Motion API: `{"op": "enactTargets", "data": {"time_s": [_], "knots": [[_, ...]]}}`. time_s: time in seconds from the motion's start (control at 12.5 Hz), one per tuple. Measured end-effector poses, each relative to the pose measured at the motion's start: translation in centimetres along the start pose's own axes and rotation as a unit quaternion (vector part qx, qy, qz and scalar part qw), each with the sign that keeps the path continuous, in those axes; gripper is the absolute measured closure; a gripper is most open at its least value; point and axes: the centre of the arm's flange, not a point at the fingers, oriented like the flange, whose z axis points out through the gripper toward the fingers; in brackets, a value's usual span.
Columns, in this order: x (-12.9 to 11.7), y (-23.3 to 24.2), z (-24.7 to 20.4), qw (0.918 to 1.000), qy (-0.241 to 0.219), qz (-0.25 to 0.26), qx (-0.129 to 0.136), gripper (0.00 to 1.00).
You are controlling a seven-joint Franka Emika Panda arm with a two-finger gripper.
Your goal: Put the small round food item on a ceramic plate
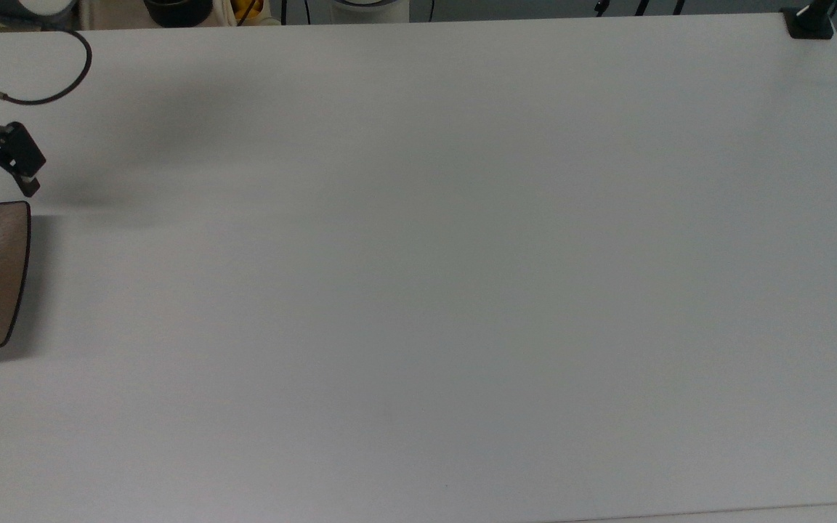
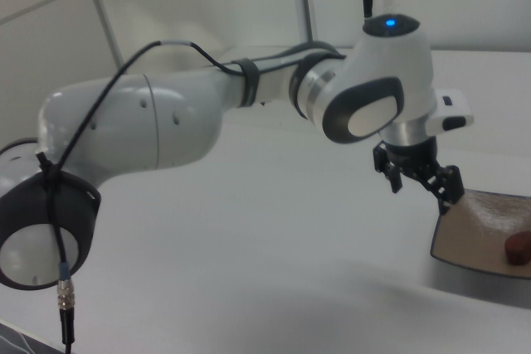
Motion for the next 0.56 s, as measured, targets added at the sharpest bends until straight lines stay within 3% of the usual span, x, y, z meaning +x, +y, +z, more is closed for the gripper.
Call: {"op": "enactTargets", "data": {"time_s": [0.32,0.56], "knots": [[-1.0,-4.0,-3.0,0.9979,-0.051,0.014,0.037,0.00],[-2.1,-8.0,-6.1,0.9947,-0.091,0.004,0.048,0.00]]}}
